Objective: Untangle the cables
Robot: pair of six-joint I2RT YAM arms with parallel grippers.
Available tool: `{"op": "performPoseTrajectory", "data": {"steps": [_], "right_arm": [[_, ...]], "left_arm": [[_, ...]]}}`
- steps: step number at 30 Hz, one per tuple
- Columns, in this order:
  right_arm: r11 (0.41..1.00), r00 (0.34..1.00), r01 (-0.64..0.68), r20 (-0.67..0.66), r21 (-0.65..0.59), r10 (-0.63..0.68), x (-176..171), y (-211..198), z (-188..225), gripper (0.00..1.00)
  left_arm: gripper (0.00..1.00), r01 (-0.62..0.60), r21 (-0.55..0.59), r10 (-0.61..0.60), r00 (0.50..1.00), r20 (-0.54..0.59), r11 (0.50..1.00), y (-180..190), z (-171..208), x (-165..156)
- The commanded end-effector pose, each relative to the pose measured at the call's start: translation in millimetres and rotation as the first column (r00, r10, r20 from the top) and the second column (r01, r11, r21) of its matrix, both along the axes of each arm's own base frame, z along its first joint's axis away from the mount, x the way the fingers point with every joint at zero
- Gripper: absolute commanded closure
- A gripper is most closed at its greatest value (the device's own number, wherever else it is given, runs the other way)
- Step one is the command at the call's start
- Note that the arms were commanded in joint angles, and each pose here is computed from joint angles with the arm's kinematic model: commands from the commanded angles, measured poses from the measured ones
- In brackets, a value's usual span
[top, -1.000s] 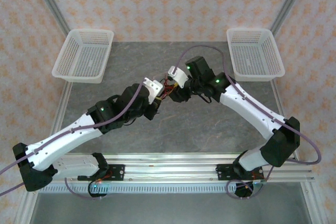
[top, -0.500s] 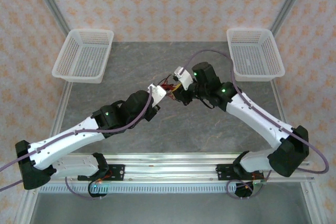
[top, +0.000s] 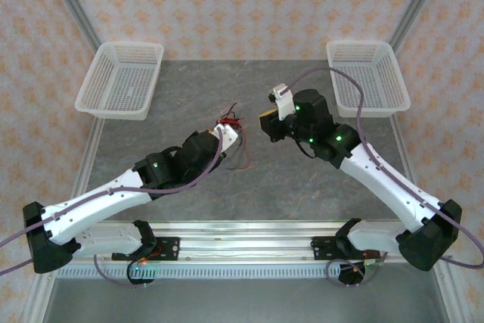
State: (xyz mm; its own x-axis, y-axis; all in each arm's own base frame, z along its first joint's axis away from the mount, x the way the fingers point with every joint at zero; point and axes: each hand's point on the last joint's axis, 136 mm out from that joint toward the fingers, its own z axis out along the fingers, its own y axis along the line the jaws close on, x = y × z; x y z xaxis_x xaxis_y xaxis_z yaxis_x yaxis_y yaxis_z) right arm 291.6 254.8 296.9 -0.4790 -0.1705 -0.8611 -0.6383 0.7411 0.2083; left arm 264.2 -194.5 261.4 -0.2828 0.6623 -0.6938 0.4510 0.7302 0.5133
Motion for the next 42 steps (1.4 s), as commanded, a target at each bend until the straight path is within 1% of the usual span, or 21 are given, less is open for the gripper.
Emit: {"op": "performPoseTrajectory", "data": {"steps": [1, 4, 5, 6, 8, 10, 11, 12, 13, 15, 17, 21, 26, 30, 33, 36, 42], "right_arm": [[0.997, 0.996, 0.058, 0.06, 0.047, -0.061, 11, -4, 34, 0.86], [0.998, 0.997, 0.049, 0.052, 0.029, -0.05, 21, 4, 36, 0.86], [0.999, 0.998, 0.044, 0.047, 0.024, -0.046, 22, 6, 35, 0.85], [0.999, 0.999, 0.029, 0.037, 0.019, -0.029, 22, 10, 32, 0.82], [0.998, 0.998, -0.056, 0.016, 0.017, 0.056, 11, 19, 26, 0.69], [0.984, 0.984, -0.178, -0.007, 0.006, 0.178, -9, 29, 15, 0.52], [0.977, 0.977, -0.215, -0.014, 0.001, 0.215, -16, 31, 11, 0.46], [0.967, 0.967, -0.255, -0.024, -0.01, 0.255, -24, 34, 6, 0.41], [0.958, 0.958, -0.286, -0.035, -0.016, 0.285, -30, 36, 2, 0.38], [0.944, 0.943, -0.328, -0.063, -0.029, 0.326, -38, 39, -6, 0.36], [0.939, 0.937, -0.343, -0.086, -0.039, 0.339, -41, 41, -14, 0.36], [0.931, 0.928, -0.359, -0.127, -0.058, 0.35, -41, 44, -29, 0.37], [0.905, 0.902, -0.418, -0.156, -0.082, 0.402, -47, 48, -44, 0.38], [0.902, 0.912, -0.404, -0.145, -0.151, 0.384, -41, 42, -55, 0.38], [0.901, 0.916, -0.398, -0.136, -0.171, 0.378, -37, 41, -58, 0.39], [0.875, 0.89, -0.454, -0.124, -0.17, 0.438, -44, 44, -58, 0.39], [0.81, 0.827, -0.562, -0.08, -0.166, 0.557, -63, 47, -53, 0.36]], "left_arm": [[1.0, 0.0, 0.043, 0.0, 1.0, 0.001, 0.999, 1, -2, -1], [1.0, 0.038, 0.012, -0.038, 0.999, -0.031, 0.999, -10, -3, -5], [1.0, 0.043, -0.002, -0.043, 0.998, -0.043, 0.999, -13, -2, -6], [1.0, 0.048, -0.016, -0.049, 0.997, -0.057, 0.999, -16, -2, -6], [1.0, 0.059, -0.039, -0.062, 0.994, -0.088, 0.998, -23, -2, -8], [1.0, 0.084, -0.051, -0.089, 0.99, -0.112, 0.995, -29, -3, -10], [1.0, 0.096, -0.054, -0.102, 0.988, -0.117, 0.994, -32, -4, -11], [1.0, 0.107, -0.056, -0.113, 0.987, -0.116, 0.993, -34, -5, -12], [1.0, 0.117, -0.053, -0.123, 0.986, -0.109, 0.992, -35, -5, -11], [1.0, 0.128, -0.052, -0.132, 0.987, -0.096, 0.99, -36, -3, -11], [1.0, 0.137, -0.06, -0.142, 0.986, -0.084, 0.989, -37, 1, -11], [1.0, 0.171, -0.102, -0.178, 0.982, -0.058, 0.98, -43, 13, -13], [1.0, 0.22, -0.147, -0.23, 0.972, -0.049, 0.964, -49, 21, -20], [1.0, 0.254, -0.188, -0.267, 0.962, -0.052, 0.949, -52, 28, -27], [1.0, 0.282, -0.233, -0.301, 0.952, -0.051, 0.931, -56, 35, -33], [1.0, 0.303, -0.271, -0.327, 0.944, -0.047, 0.914, -58, 43, -39], [1.0, 0.333, -0.32, -0.363, 0.931, -0.04, 0.887, -59, 57, -49]]}}
